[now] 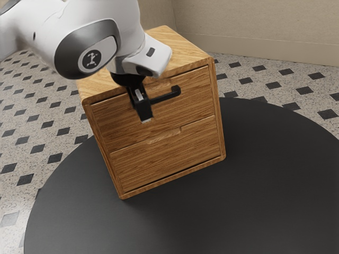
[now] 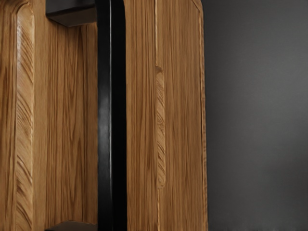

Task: Pull the drawer handle with one arm to open the drawer

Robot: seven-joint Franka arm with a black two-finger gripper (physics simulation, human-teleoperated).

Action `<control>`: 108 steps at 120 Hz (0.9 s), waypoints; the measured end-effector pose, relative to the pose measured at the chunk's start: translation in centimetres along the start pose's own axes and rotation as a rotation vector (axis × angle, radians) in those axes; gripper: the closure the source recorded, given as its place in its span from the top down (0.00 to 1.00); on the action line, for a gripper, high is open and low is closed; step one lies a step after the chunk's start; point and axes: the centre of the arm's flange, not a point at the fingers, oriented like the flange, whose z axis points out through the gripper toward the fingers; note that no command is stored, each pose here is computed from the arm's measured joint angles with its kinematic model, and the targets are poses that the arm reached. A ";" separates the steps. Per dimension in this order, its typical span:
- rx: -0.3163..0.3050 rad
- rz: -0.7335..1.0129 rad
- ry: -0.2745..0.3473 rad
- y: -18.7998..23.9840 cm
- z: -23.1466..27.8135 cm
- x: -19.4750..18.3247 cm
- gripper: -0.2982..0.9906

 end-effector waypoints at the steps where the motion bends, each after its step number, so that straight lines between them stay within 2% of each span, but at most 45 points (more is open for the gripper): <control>1: 0.000 0.000 -0.001 -0.1 0.1 0.0 0.78; 16: -0.013 0.032 0.005 -0.1 0.6 0.6 0.84; 23: -0.019 0.057 0.013 0.6 0.5 1.1 0.77; 44: -0.024 0.124 0.033 2.4 0.1 2.5 0.77; 50: -0.021 0.145 0.025 3.0 0.7 3.1 0.77; 61: -0.006 0.172 0.007 3.4 1.5 3.8 0.83; 75: 0.016 0.191 -0.018 3.1 2.3 3.9 0.77; 108: 0.027 0.217 -0.028 3.0 2.6 4.1 0.77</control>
